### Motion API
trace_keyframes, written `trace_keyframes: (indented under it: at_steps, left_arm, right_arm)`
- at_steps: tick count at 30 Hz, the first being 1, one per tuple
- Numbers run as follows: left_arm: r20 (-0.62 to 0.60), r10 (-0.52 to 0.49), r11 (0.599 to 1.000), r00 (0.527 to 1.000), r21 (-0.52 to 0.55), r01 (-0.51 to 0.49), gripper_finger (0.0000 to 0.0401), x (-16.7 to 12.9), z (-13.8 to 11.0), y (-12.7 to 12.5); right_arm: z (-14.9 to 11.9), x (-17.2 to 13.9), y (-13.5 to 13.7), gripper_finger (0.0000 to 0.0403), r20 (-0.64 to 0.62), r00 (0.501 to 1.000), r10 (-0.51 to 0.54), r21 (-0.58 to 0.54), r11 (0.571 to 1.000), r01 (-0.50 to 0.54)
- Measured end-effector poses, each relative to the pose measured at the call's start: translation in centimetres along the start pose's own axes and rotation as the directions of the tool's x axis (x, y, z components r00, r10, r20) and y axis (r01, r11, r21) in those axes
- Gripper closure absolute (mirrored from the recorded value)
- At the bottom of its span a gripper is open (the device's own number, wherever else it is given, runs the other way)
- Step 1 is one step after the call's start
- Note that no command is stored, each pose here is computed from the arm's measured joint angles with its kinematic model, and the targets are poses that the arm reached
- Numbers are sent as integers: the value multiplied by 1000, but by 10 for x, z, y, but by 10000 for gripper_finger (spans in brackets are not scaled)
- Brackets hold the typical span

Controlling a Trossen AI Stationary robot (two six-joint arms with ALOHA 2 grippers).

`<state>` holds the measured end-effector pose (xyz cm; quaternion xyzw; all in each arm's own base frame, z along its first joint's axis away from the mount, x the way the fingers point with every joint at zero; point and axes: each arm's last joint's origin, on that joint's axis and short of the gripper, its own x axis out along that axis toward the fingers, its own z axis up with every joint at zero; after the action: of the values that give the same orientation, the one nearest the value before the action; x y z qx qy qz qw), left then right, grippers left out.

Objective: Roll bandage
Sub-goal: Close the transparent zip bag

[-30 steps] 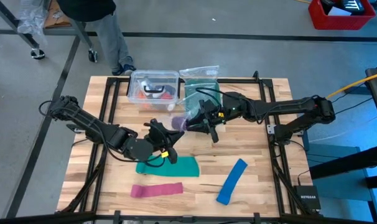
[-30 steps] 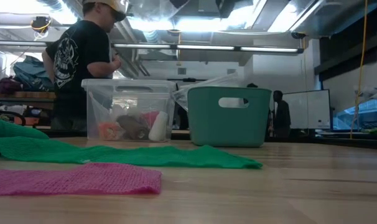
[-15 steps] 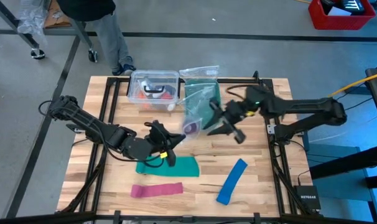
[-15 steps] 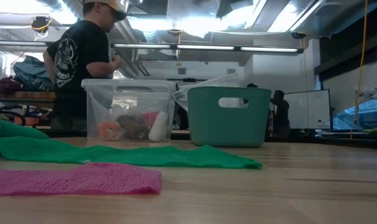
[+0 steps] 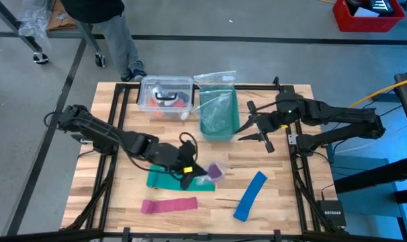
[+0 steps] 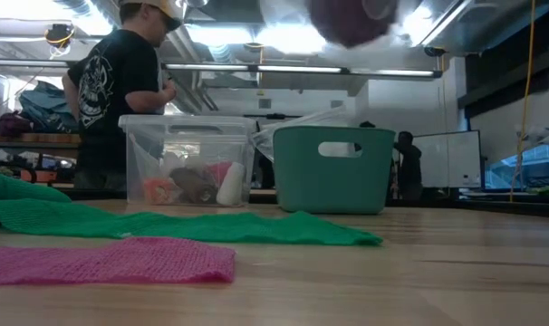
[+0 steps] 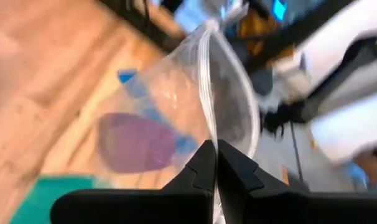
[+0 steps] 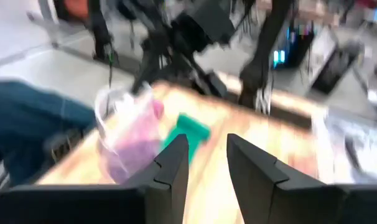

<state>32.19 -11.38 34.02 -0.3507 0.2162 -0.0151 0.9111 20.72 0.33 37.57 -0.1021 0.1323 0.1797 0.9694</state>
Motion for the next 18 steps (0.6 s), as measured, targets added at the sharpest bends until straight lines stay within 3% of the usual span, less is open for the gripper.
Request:
trace_keyframes:
  at_steps: [5,10,18]
  left_arm:
    - [15,21,995,1000,-97,-19,401,3,18,17]
    - [7,-29,996,1000,-89,29,401,4,28,23]
    - [5,-19,997,1000,-76,19,401,3,30,26]
  right_arm:
    - [-14,12,0,290,-122,992,33,53,998,-26]
    - [-22,34,5,290,-186,977,104,54,994,-96]
    - [-31,61,14,290,-245,954,175,53,985,-167]
